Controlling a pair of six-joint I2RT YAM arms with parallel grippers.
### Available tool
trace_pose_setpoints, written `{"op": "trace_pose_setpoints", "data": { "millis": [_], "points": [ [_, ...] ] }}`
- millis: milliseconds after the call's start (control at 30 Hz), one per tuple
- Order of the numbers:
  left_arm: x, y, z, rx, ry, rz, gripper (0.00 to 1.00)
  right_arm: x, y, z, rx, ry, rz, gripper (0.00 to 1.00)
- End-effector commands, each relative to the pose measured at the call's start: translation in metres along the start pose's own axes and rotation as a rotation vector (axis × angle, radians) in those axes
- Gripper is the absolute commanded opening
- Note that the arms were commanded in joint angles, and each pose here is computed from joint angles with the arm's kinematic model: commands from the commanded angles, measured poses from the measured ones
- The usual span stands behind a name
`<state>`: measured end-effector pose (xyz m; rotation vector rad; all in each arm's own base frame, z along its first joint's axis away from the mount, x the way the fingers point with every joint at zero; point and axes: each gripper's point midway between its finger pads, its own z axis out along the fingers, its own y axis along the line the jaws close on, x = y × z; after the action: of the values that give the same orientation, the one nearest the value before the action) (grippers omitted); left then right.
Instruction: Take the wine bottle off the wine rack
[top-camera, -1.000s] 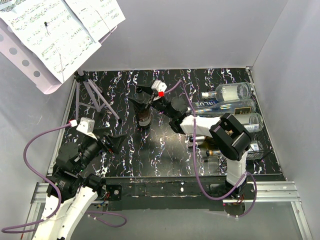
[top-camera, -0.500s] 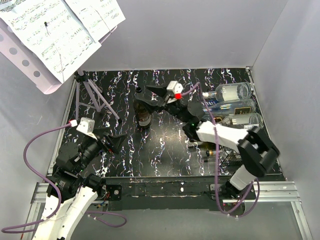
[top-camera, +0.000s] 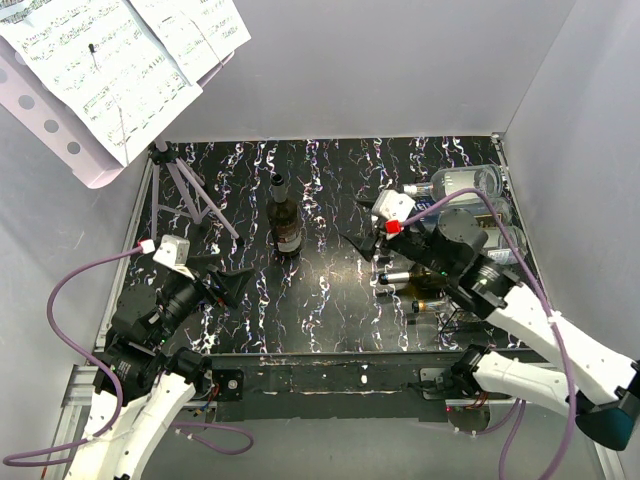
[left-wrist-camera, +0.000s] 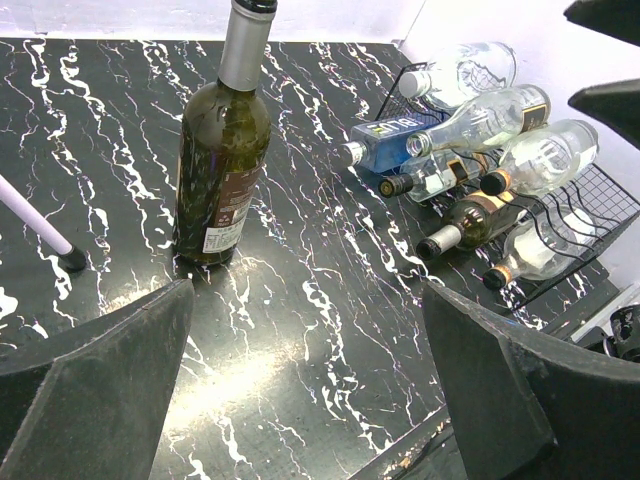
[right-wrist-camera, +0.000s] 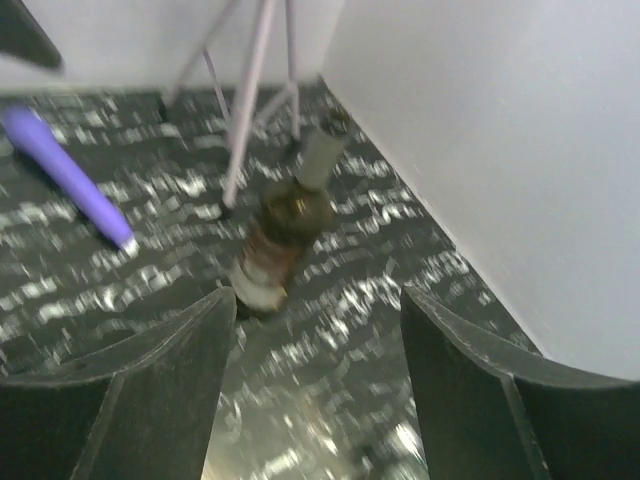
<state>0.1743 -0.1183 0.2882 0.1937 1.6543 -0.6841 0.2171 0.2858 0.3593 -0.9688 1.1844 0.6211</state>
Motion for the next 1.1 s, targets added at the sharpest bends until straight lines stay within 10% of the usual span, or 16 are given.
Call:
{"op": "trace_pose_setpoints", "data": {
  "millis": [0,300,733,1067],
  "points": [
    [0.001,-0.001,0.003,0.012,0.003,0.010,0.98,0.047,-0.013,-0.051,-0.020,0.387,-0.230,0.75],
    [0.001,0.000,0.001,0.004,-0.002,0.005,0.98,0.103,-0.019,-0.130,-0.285,0.965,-0.304,0.75],
    [0.002,0.000,0.001,0.000,0.004,0.003,0.98,0.168,-0.054,-0.155,-0.421,1.271,-0.294,0.67],
    [0.003,-0.001,0.003,0.013,0.014,0.005,0.98,0.198,-0.062,-0.160,-0.446,1.273,-0.289,0.64]
  ]
}}
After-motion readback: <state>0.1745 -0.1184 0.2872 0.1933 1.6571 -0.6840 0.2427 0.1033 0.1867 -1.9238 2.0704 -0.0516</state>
